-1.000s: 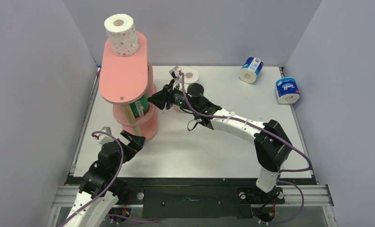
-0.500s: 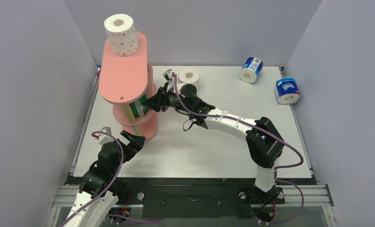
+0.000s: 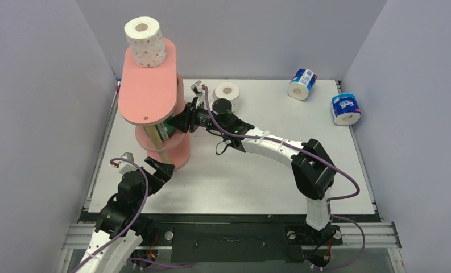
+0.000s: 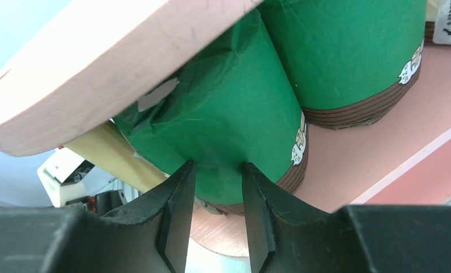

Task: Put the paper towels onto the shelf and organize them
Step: Place the paper towel on the shelf.

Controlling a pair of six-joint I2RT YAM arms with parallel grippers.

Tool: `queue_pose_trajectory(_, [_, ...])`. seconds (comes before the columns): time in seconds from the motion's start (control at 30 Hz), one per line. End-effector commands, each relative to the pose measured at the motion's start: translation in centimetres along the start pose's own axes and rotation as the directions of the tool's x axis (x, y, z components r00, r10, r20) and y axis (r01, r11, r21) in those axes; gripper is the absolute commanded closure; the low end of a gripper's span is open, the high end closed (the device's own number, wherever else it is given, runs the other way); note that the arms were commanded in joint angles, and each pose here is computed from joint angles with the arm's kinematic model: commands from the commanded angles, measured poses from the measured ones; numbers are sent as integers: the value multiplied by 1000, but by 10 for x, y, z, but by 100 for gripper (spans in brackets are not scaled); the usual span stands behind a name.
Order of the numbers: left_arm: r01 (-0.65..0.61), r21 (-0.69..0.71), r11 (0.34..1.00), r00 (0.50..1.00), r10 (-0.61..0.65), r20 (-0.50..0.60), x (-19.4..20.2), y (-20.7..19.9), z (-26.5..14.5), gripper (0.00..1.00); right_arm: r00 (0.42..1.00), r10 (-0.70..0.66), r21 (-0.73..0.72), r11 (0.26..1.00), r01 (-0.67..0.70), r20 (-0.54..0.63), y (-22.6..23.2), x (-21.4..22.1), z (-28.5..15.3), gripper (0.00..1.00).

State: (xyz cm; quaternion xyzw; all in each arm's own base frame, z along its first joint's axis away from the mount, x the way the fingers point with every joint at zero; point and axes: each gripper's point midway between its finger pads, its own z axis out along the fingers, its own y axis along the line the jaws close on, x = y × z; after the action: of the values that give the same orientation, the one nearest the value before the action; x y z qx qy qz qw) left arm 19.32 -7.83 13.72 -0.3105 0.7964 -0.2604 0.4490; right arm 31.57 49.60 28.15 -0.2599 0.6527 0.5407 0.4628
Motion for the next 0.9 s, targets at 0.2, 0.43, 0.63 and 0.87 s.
queue_pose_trajectory(0.2, [0, 35, 999, 1000, -1, 28, -9, -11, -5, 4, 1000, 5, -47, 999, -4, 29, 9, -7, 11, 69])
queue_pose_trajectory(0.43, [-2, 35, 999, 1000, 1, 28, -9, -11, -5, 4, 998, 12, -45, 999, -10, 54, 9, -15, -1, 67])
queue_pose_trajectory(0.63, [-2, 27, 1000, 998, 0, 68, -21, -14, -12, 4, 997, 1, -42, 999, 2, 78, 18, -29, -25, 60])
queue_pose_trajectory(0.87, [50, -108, 993, 969, -22, 246, -67, -2, -34, 3, 995, 0, 9, 1000, -1, 99, 12, -36, -65, 56])
